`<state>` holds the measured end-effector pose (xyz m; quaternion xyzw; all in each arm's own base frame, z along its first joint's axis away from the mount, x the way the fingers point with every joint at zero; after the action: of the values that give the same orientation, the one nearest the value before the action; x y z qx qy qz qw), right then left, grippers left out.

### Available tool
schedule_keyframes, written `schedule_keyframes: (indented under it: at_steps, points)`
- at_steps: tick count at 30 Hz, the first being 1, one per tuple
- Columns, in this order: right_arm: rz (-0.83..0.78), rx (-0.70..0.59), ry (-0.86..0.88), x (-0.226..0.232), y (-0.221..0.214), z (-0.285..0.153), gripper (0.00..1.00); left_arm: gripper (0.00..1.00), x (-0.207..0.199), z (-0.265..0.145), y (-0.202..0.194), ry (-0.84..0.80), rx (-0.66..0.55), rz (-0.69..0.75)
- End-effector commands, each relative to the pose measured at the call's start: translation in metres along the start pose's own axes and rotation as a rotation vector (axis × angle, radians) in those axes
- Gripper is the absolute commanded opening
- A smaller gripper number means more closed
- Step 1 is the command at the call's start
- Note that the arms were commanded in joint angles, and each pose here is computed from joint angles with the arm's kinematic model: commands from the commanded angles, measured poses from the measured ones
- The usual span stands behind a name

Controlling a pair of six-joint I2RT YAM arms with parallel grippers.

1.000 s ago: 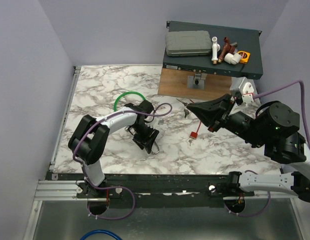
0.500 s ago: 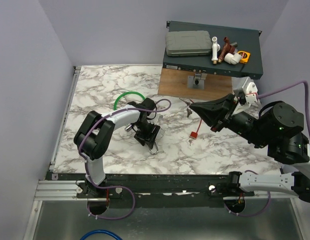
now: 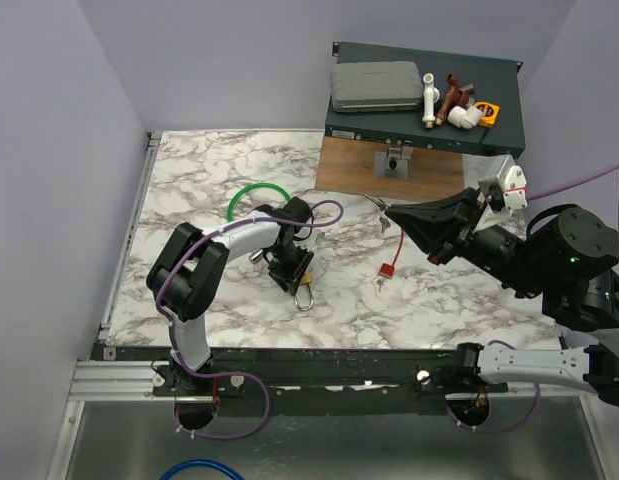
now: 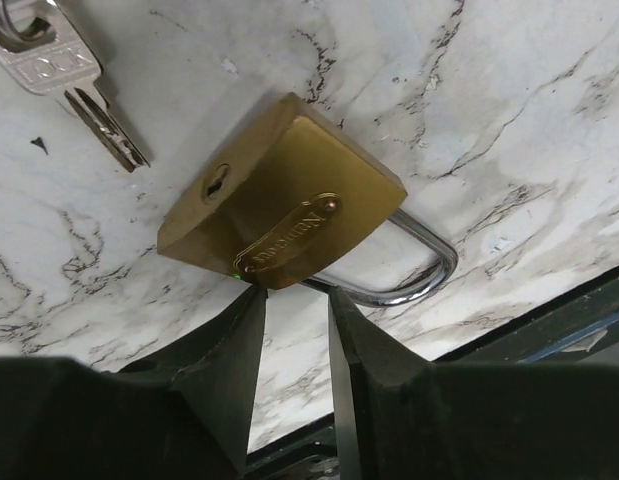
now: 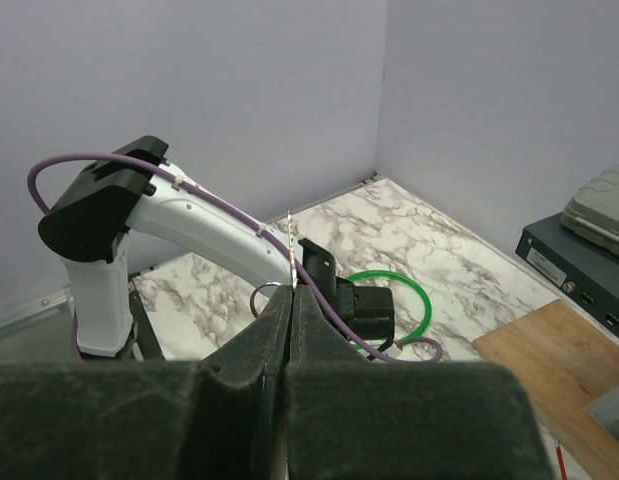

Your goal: Unlock with the key

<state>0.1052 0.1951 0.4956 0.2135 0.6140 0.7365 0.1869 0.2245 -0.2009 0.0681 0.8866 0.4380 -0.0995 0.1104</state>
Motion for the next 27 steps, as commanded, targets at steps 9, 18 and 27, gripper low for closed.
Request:
schedule_keyframes:
  at_steps: [9,18,27]
  points:
    - [-0.012,-0.002,0.025,0.003,-0.001,-0.003,0.01,0.13,0.021,0.002,0.004,0.131,-0.056,0.16]
    - [0.0,-0.012,0.016,0.0,0.003,-0.009,0.01,0.0,-0.031,0.016,-0.009,0.068,-0.016,0.478]
    - [-0.012,-0.011,0.003,-0.002,0.002,-0.011,0.01,0.0,-0.039,0.02,-0.002,0.093,-0.002,0.573]
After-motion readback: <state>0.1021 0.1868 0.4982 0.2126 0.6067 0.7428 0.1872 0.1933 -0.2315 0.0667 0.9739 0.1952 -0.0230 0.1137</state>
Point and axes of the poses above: each gripper's point midway between its finger pads, its own z axis out along the fingers, its own x axis along the line the jaws close on, y = z × x, the point moved 5 cm from there along -z, back along the fingers, and after that the axes turned 6 degrees about z, right-handed, at the moved point
